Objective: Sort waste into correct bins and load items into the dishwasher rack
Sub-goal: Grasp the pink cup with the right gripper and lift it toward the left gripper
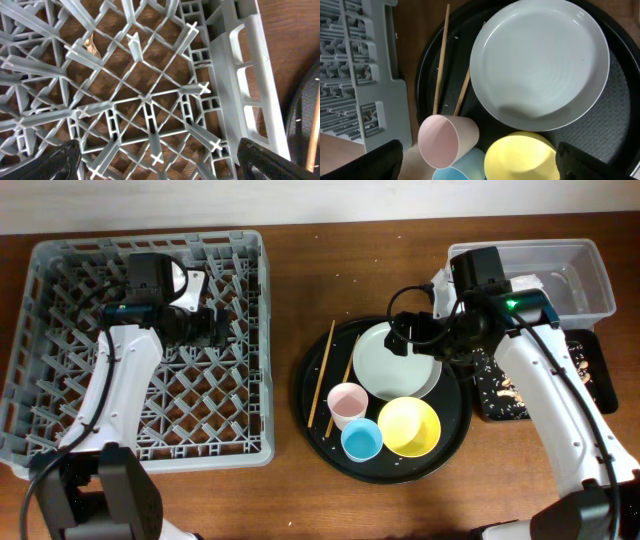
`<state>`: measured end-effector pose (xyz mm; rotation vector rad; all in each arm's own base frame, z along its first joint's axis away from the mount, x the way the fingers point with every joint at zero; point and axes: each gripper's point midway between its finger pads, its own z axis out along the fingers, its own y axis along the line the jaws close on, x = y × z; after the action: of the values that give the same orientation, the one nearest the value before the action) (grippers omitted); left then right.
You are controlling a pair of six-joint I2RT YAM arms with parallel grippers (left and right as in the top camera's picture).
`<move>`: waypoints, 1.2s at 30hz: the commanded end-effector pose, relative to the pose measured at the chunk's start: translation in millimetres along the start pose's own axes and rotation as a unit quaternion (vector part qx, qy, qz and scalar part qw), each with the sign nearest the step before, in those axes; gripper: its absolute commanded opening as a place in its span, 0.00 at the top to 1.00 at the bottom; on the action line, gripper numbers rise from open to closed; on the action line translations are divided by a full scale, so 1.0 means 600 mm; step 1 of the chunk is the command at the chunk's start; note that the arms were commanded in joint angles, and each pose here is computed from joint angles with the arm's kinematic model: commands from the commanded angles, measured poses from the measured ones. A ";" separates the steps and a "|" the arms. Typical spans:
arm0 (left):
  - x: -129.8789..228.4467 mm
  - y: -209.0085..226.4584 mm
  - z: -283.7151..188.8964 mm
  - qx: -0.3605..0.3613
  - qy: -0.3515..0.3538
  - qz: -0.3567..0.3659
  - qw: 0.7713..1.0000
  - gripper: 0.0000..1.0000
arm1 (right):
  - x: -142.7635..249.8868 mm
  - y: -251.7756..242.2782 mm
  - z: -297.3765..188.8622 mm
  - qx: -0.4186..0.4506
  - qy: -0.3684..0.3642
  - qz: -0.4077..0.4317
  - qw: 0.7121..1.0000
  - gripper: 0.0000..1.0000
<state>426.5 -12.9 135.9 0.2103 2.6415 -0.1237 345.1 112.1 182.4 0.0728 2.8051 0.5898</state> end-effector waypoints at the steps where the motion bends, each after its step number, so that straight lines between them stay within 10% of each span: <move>1: -0.044 -0.049 -0.008 0.084 -0.053 0.015 0.995 0.01 | -0.004 0.006 -0.009 -0.001 -0.007 -0.030 1.000 0.02; 6: -0.099 -0.146 -0.075 0.253 -0.116 0.035 0.960 0.09 | -0.005 0.009 -0.009 -0.005 -0.009 -0.030 1.000 0.02; 9: -0.133 -0.136 -0.182 0.148 -0.083 0.026 0.985 0.11 | -0.022 0.045 -0.007 -0.044 -0.029 -0.028 0.998 0.03; 19: -0.102 -0.145 -0.202 0.137 -0.036 0.013 0.990 0.11 | 0.123 0.034 0.177 0.069 0.198 0.000 0.978 0.64; 28: -0.105 -0.145 -0.202 0.137 -0.040 0.013 0.990 0.10 | 0.137 0.026 0.193 0.107 0.207 -0.022 0.972 0.78; 30: -0.105 -0.145 -0.202 0.137 -0.040 0.013 0.990 0.10 | 0.137 0.027 0.194 0.106 0.206 -0.023 0.973 0.96; 36: -0.110 -0.156 -0.206 0.159 -0.046 0.013 0.986 0.01 | 0.050 0.053 0.150 0.030 0.151 -0.006 0.988 0.96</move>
<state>409.2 -91.3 275.7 0.3269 2.5371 -0.4864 304.4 181.2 72.3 -0.0527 3.2393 0.4000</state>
